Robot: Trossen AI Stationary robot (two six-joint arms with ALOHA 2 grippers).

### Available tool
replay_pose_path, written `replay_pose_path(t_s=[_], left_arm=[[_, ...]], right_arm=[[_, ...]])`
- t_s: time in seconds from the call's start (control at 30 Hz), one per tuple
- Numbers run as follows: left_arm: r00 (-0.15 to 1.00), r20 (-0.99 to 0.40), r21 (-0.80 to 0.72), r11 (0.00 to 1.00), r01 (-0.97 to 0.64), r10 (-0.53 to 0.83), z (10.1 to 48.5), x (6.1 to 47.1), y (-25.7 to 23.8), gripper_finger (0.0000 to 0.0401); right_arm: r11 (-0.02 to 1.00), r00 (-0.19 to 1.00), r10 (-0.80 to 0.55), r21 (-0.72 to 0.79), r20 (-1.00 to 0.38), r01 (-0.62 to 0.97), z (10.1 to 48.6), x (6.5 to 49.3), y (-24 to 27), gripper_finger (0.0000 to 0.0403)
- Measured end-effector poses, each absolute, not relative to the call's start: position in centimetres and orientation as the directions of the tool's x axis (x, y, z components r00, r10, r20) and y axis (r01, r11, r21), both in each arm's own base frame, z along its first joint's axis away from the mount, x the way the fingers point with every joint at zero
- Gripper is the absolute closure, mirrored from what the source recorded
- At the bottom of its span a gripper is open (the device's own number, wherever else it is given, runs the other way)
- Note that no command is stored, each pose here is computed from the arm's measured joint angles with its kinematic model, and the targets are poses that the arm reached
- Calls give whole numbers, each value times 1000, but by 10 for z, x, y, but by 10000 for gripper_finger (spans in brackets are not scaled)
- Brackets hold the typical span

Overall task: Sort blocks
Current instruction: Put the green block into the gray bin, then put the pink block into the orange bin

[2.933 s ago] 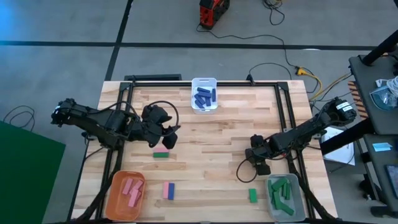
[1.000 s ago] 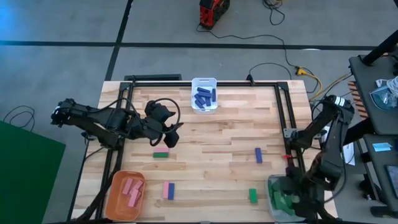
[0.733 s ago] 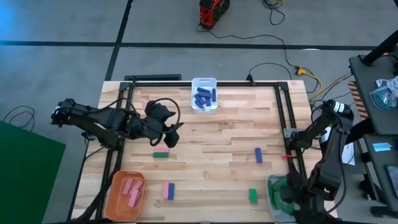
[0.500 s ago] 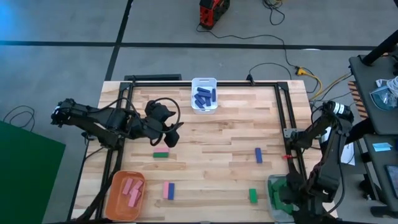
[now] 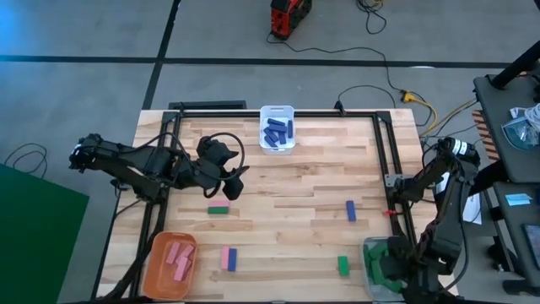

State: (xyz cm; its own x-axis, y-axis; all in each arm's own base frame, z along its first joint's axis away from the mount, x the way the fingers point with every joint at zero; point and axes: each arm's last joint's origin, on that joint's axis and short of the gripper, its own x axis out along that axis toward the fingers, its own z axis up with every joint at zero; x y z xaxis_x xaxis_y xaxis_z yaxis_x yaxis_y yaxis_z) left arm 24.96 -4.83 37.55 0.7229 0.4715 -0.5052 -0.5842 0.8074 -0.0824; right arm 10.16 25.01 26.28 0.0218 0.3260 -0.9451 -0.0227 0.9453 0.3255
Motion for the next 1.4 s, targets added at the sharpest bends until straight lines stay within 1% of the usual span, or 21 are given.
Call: replay_pose_path(t_s=[0.2,0.37,0.47,0.53,0.6,0.77,0.93,1.07,1.13,1.2,1.3,1.4], left_arm=[[724,-504,-84,807,-584,471,376,250,-48,170],[724,-504,-85,807,-584,471,376,250,-48,170],[724,-504,-91,805,-587,471,376,250,-48,170],[725,-504,-101,802,-589,470,376,250,-48,170],[727,-504,-111,799,-591,467,376,250,-49,170],[744,-522,-142,818,-557,416,376,251,-50,170],[756,-582,-184,856,-483,301,373,250,-53,170],[726,-641,-210,853,-477,249,368,247,-54,170],[699,-673,-230,831,-507,241,365,244,-54,170],[662,-709,-254,787,-562,243,362,240,-53,170],[604,-758,-314,674,-669,246,357,235,-50,170],[548,-801,-356,543,-760,242,351,232,-50,170]], right_arm=[[953,10,304,304,-953,3,262,101,248,6],[952,10,305,305,-952,1,263,101,248,7],[938,34,347,346,-937,-31,275,104,247,7],[928,81,372,369,-925,-49,286,107,243,7],[929,149,369,369,-917,-27,295,114,235,7],[945,303,288,320,-909,63,312,133,201,7],[962,435,184,253,-881,104,322,158,166,7],[958,500,101,220,-860,184,326,181,138,7],[945,518,73,224,-853,236,327,192,126,7],[928,527,43,229,-849,294,327,200,114,7],[896,560,15,259,-828,360,329,212,98,7],[881,596,-4,279,-803,383,331,221,87,7]])
